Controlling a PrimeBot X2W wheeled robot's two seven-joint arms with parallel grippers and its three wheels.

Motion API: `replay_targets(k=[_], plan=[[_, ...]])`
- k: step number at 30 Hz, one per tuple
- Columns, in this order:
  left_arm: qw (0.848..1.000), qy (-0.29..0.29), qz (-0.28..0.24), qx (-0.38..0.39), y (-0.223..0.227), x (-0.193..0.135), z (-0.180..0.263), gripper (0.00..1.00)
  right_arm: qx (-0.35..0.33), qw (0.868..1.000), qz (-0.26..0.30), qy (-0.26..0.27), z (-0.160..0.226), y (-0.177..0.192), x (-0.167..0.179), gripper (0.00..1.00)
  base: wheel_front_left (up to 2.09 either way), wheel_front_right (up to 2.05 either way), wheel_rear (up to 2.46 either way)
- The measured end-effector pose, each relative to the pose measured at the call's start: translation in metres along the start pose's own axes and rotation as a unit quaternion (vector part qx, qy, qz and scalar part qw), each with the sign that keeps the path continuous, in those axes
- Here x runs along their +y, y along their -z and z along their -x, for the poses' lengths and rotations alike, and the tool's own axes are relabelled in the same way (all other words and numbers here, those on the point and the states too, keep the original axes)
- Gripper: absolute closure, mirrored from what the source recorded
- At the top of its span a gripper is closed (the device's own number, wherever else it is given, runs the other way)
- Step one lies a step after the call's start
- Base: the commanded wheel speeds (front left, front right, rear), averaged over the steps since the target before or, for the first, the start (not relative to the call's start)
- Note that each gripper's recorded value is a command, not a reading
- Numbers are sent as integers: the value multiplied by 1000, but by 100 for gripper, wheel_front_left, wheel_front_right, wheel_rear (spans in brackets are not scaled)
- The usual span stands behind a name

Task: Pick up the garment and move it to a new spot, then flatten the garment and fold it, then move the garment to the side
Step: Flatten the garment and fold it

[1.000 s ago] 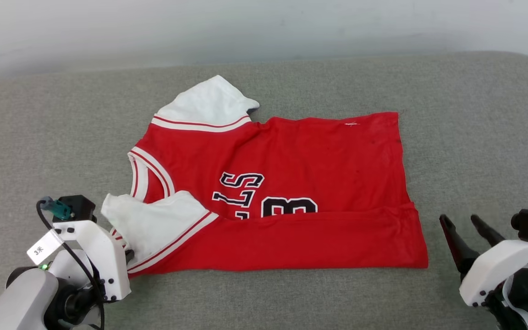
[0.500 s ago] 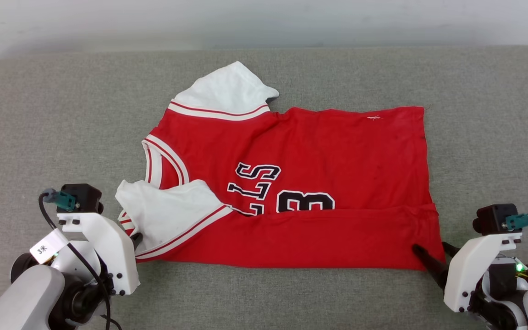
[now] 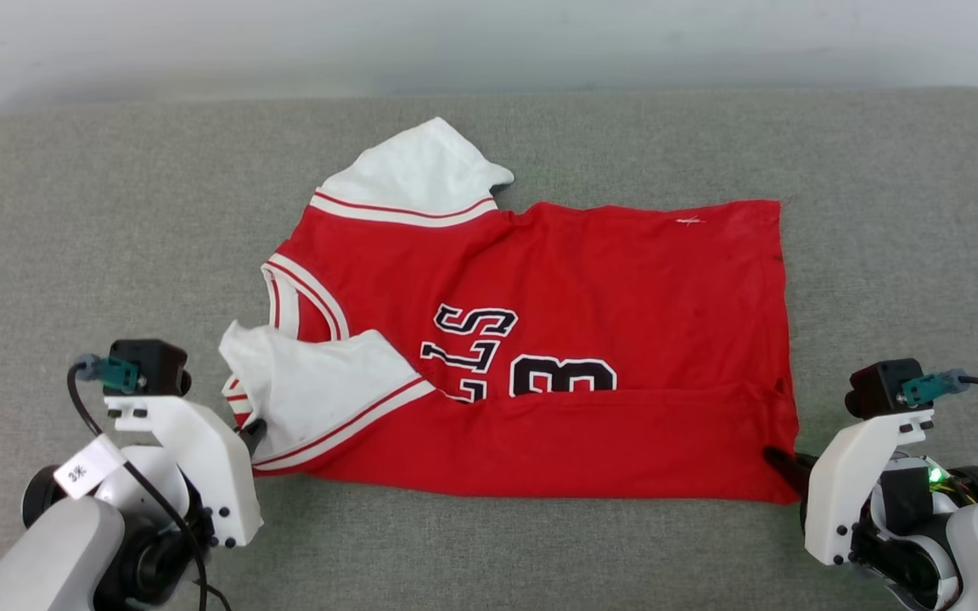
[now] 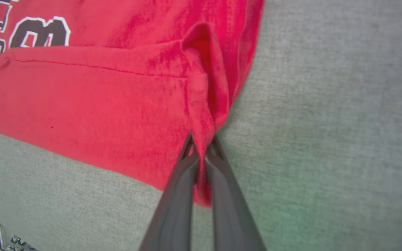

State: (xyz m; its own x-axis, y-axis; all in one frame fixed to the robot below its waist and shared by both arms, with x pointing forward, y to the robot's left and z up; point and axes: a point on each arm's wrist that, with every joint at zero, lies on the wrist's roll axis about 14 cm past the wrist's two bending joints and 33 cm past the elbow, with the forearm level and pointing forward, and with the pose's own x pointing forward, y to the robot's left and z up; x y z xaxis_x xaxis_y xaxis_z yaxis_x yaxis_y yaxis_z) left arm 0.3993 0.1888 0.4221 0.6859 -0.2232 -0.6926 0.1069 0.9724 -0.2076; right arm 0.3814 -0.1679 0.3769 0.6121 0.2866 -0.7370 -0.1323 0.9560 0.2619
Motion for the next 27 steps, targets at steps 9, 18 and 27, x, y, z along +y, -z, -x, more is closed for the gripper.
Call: replay_targets(k=[9, 18, 27], plan=[[1000, 7, -7, -23, 9, -11, 32, 100, -33, 999, 29, -6, 31, -8, 10, 100, 0, 0, 0], [1000, -13, 23, -15, 46, -6, 70, 100, -33, 999, 28, -9, 62, 20, 15, 100, 0, 0, 0], [997, -21, 78, 13, 88, -2, 82, 100, -15, 1000, -8, -6, 70, 52, 13, 100, 0, 0, 0]])
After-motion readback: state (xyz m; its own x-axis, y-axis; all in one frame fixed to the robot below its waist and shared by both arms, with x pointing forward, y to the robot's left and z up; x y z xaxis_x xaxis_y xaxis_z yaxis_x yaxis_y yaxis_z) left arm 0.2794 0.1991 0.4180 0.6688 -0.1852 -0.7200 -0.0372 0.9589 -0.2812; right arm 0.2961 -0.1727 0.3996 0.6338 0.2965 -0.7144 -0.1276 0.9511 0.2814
